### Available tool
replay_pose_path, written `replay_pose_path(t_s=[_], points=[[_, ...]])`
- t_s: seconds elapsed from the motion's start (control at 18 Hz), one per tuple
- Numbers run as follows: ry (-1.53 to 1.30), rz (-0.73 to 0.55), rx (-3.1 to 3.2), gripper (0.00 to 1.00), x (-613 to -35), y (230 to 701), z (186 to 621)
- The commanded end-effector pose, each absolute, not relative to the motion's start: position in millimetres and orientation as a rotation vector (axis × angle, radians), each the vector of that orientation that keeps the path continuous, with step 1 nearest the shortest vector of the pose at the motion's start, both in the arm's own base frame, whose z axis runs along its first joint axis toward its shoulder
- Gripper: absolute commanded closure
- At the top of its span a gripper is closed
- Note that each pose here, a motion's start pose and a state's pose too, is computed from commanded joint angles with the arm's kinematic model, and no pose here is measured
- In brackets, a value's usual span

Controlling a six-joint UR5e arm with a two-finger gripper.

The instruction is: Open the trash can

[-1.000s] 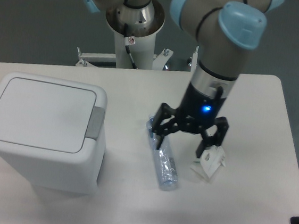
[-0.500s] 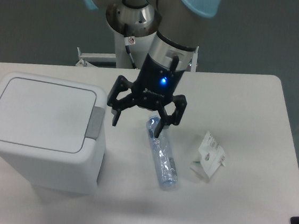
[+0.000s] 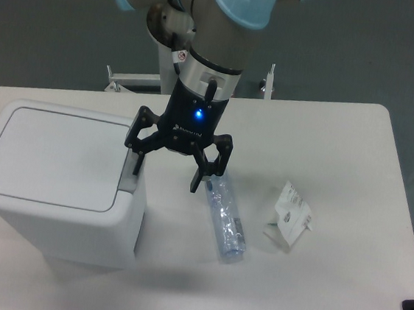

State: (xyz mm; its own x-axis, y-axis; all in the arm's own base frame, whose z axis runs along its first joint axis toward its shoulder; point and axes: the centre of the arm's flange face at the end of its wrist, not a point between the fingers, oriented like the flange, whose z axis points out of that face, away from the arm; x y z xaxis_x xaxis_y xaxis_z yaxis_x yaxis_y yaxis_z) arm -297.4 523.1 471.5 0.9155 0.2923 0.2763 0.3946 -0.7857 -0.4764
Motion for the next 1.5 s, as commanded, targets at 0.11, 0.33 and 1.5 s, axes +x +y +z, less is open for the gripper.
replay_pose_path(t_s=[0.11, 0.33, 1.5], points=[[-0.493, -0.253, -2.533, 0.00, -298, 524, 470], [-0.491, -0.249, -2.530, 0.00, -299, 525, 470], [-0.634, -0.070, -2.478, 0.00, -411, 470, 490]])
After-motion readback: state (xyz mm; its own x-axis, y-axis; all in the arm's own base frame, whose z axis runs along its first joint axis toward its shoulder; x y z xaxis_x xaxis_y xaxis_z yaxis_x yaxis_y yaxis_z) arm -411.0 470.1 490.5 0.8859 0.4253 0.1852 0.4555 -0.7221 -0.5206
